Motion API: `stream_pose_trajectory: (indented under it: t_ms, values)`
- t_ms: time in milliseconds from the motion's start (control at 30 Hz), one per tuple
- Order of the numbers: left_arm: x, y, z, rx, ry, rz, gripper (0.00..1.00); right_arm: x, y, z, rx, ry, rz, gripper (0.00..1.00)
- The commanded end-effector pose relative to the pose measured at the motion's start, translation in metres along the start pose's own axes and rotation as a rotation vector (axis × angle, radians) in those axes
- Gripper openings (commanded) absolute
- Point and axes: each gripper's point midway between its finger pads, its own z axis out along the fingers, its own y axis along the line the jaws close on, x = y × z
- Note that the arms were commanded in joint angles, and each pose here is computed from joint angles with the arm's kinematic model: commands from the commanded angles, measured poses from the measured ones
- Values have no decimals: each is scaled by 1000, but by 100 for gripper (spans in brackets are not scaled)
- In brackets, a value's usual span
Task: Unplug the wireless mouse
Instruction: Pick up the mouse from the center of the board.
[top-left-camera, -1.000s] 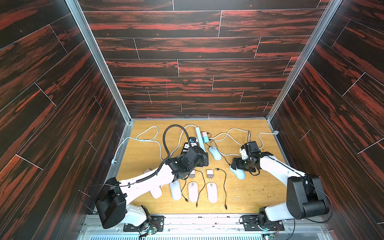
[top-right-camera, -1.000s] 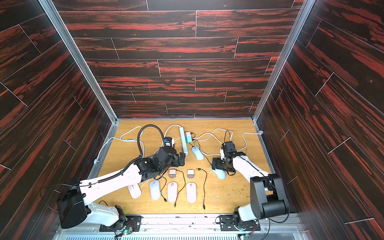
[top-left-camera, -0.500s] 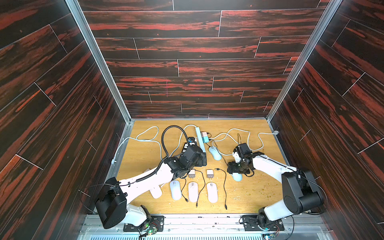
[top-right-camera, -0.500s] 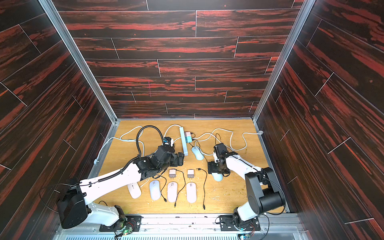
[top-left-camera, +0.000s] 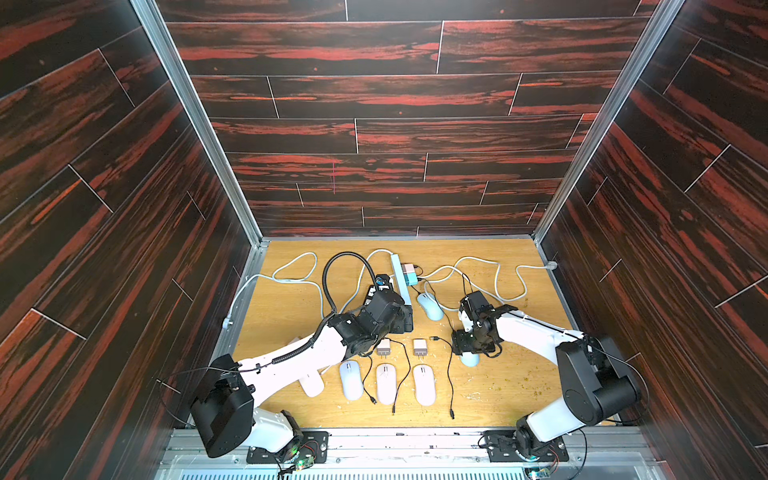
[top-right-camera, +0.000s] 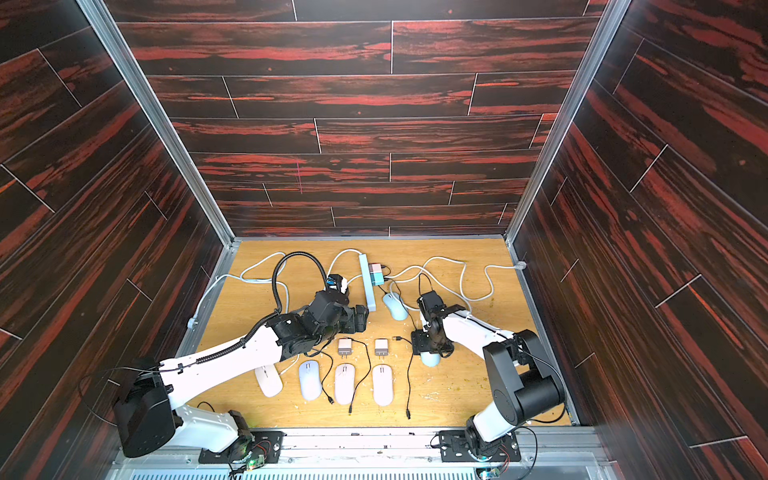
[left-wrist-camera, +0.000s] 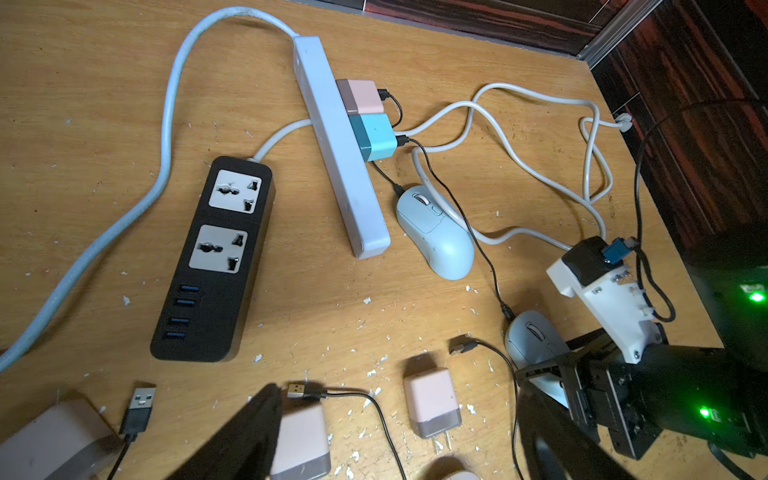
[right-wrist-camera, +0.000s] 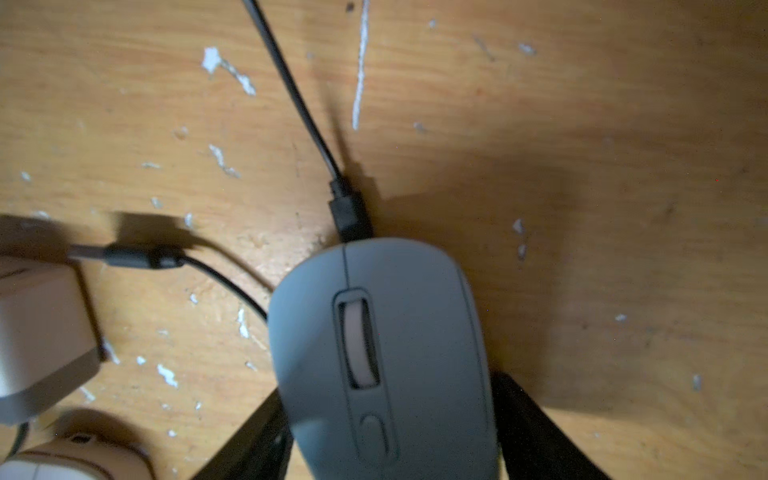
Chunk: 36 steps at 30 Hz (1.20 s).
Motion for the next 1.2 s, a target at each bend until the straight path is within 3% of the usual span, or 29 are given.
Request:
stream_pose_trajectory:
  t_ms: [0, 367, 700, 1167]
  values:
    - [-1, 3, 1, -2, -1, -9, 89, 6, 3, 2, 10, 47, 12, 73]
    - [2, 6, 2, -10, 5, -15, 88, 13, -1, 9, 58, 86, 26, 68]
    - [2, 3, 4, 3, 4, -28, 88, 9, 7, -6, 6, 26, 25, 71]
    - [3, 2, 6, 7, 9, -33, 88, 20, -2, 5, 63, 94, 60, 70]
